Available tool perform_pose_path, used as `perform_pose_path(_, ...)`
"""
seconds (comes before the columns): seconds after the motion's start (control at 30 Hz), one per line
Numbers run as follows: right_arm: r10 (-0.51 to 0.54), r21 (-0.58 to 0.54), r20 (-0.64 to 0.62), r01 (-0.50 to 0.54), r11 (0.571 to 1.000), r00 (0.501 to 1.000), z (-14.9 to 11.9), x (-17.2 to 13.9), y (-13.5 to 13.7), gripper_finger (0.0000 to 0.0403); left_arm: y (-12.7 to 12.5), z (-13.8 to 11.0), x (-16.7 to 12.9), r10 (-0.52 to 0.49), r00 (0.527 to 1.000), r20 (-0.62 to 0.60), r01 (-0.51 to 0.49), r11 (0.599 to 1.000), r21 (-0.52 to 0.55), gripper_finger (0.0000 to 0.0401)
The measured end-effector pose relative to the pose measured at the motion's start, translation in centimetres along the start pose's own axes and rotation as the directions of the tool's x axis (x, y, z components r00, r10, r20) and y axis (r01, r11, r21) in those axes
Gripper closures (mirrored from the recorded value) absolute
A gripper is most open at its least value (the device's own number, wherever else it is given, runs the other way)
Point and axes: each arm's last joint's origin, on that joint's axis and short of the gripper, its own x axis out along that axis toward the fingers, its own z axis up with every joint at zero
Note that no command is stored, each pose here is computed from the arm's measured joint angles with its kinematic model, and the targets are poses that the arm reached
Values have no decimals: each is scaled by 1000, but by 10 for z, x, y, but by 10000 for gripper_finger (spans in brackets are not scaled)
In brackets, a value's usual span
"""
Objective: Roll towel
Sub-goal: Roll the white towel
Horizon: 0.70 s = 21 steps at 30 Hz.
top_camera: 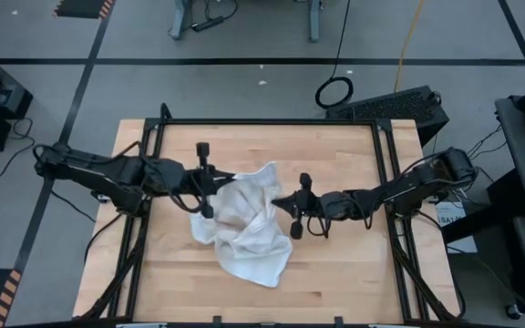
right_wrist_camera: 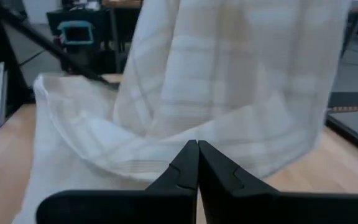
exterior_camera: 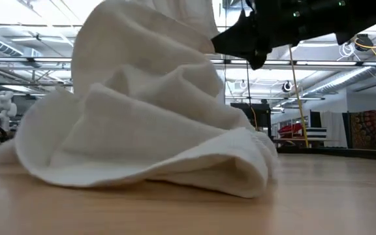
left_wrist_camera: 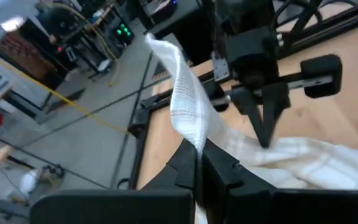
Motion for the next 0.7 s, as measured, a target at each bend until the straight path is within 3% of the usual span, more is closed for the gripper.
perform_pose_path(0.13, -11, -34, -14, 10, 999, 1000, 6, -8, 0, 393, -1, 0, -3, -67, 998, 22, 68, 995, -71, 393)
perform_pose_path(0.27, 39, -217, -84, -57, 974, 996, 4, -21, 12, 359, -5, -4, 0, -122, 993, -6, 121, 987, -102, 393)
perform_pose_path(0.33, 66, -340, -130, -107, 934, 989, -2, -25, 21, 334, -6, -4, 1, -125, 992, -5, 124, 986, -111, 393)
perform_pose_path(0.47, 98, -469, -163, -165, 868, 982, -12, -27, 34, 279, -8, -3, 4, -156, 988, 8, 156, 981, -111, 393)
perform_pose_path(0.57, 108, -596, -180, -196, 779, 978, -20, -28, 41, 240, -9, -1, 7, -167, 985, 34, 169, 979, -117, 393)
perform_pose_path(0.7, 32, -734, -145, -129, 666, 989, -25, -25, 46, 199, -12, -2, 13, -174, 985, 16, 175, 979, -107, 393)
